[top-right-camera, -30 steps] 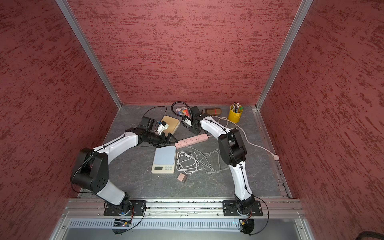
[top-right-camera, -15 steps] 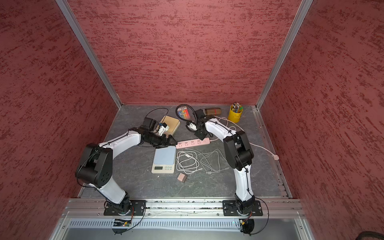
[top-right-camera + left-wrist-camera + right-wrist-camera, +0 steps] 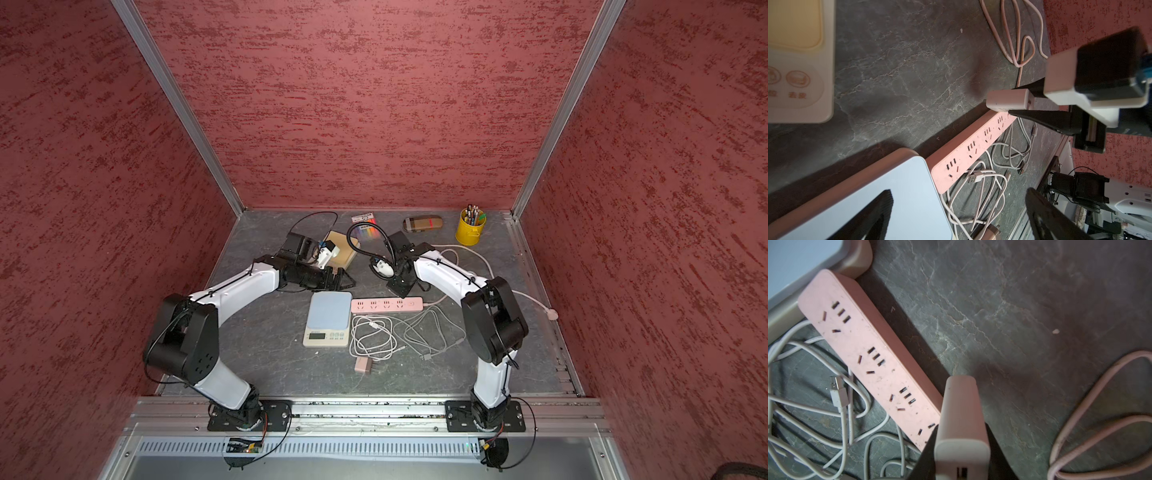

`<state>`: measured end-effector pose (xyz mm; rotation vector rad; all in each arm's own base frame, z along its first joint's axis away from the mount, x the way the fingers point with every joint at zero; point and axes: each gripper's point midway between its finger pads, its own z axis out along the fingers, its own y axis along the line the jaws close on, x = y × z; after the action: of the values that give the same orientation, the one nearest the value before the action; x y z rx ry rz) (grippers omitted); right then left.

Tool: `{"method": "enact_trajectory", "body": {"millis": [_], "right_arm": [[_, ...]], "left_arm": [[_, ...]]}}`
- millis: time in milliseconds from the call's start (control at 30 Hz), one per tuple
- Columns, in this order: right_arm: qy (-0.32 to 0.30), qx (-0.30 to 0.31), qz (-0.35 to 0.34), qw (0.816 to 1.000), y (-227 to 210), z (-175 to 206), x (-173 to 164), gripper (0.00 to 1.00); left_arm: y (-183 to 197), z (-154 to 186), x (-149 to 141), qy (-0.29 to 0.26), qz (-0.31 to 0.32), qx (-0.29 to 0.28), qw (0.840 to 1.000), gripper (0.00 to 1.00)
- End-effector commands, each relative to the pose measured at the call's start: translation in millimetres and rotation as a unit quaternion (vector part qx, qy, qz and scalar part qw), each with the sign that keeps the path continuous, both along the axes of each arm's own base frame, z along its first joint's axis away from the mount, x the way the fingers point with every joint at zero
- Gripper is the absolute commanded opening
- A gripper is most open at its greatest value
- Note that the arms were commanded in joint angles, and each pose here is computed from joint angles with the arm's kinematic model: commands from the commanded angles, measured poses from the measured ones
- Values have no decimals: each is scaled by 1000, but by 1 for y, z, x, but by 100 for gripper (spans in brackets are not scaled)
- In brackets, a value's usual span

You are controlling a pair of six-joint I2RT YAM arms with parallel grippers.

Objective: Charge the electronic scale
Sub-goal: Adjust the socket at the center of the board.

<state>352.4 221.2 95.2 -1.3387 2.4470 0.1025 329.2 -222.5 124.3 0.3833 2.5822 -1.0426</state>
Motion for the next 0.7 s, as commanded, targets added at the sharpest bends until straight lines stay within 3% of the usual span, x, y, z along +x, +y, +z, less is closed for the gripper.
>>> {"method": "enact_trajectory", "body": {"millis": [0,333,667], "right_arm": [[-97,5,20,995,-3,54,19,0],[-121,-6,109,987,-9,67,-9,3],[-95,-16,161,982,-5,61,-29,0]], "left_arm": [[-7,14,-3,-31,-27,-7,999,99],[-17,3,-13,44,-34,-41,998,90],[-24,6,-14,52,-41,-55,996,90]]}}
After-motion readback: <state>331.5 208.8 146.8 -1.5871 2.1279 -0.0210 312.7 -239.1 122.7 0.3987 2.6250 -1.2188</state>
